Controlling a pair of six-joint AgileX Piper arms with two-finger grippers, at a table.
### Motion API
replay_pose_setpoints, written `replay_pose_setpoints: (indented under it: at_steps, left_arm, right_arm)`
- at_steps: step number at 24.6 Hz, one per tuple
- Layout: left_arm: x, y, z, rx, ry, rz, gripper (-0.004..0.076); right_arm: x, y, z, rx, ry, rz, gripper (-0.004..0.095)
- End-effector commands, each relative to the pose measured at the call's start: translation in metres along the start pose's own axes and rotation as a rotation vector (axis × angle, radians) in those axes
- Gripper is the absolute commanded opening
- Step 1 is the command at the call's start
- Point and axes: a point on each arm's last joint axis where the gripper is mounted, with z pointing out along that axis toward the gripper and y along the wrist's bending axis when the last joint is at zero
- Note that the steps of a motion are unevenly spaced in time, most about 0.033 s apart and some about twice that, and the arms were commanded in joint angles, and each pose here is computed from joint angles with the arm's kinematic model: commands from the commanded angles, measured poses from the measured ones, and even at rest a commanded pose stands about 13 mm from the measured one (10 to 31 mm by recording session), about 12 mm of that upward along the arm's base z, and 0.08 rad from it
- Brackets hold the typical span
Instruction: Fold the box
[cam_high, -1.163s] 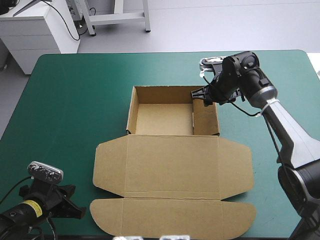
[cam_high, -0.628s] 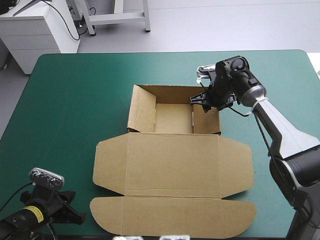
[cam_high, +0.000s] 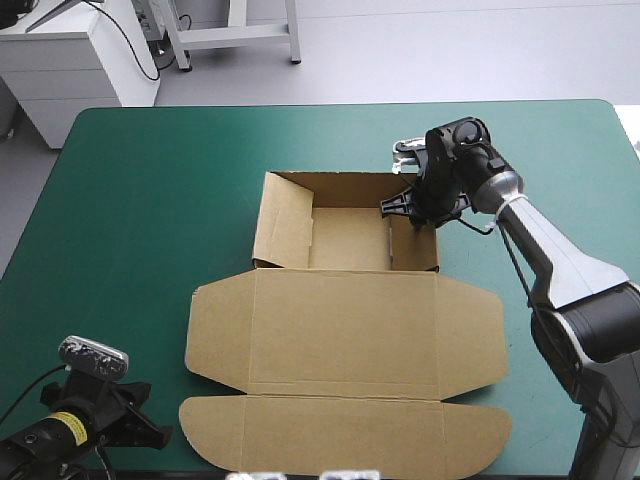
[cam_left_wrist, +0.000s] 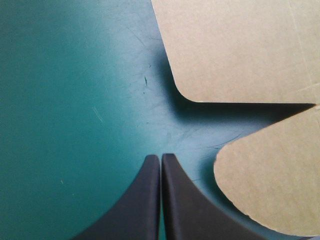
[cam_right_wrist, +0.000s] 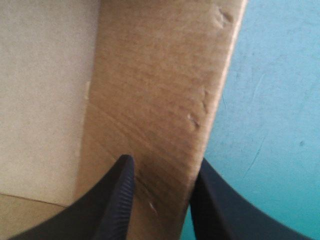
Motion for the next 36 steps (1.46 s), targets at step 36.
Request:
replay_pose_setpoints:
  at_steps: [36]
  left_arm:
    - [-0.004, -0.001, -0.004, 0.006, -0.002, -0.005, -0.0008]
  right_arm:
    - [0.106, -0.341, -0.097, 0.346, -0.131, 0.790, 0.0075]
